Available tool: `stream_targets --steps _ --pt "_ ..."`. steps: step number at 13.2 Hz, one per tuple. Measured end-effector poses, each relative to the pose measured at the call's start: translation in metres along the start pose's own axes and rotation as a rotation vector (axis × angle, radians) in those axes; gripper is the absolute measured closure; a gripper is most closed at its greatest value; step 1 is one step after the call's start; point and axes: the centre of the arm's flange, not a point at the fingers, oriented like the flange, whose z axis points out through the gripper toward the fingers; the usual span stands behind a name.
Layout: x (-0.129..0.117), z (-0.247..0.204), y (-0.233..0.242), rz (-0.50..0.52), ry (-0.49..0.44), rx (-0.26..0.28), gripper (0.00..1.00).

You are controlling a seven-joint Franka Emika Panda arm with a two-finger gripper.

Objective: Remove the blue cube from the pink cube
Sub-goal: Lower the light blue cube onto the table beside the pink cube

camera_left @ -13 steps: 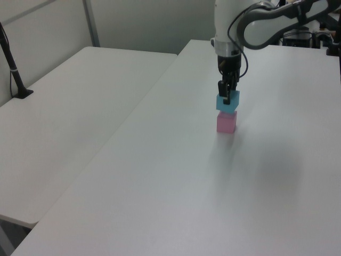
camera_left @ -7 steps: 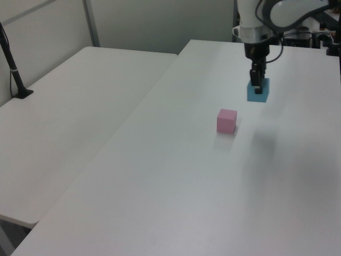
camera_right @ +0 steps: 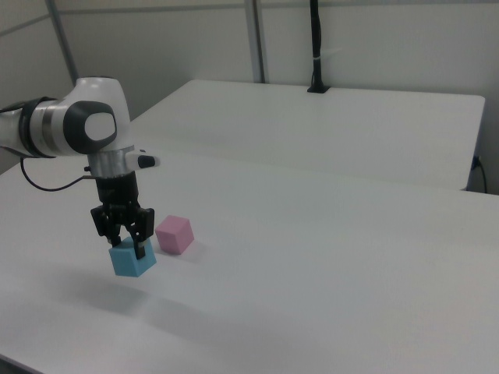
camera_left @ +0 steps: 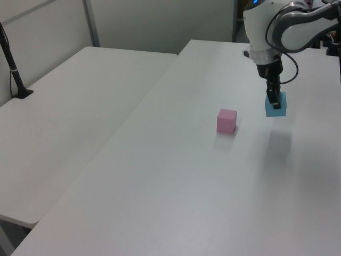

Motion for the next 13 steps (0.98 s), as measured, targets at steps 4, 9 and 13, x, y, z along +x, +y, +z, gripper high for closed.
stream_targets --steps 4,9,13 --pt "0.018 0.019 -0.018 -0.034 0.041 0.0 0.44" --pt "0.041 0.05 -0.049 -0.034 0.057 0.0 0.44" --pt "0.044 0.056 -0.051 -0.013 0.047 0.001 0.11"
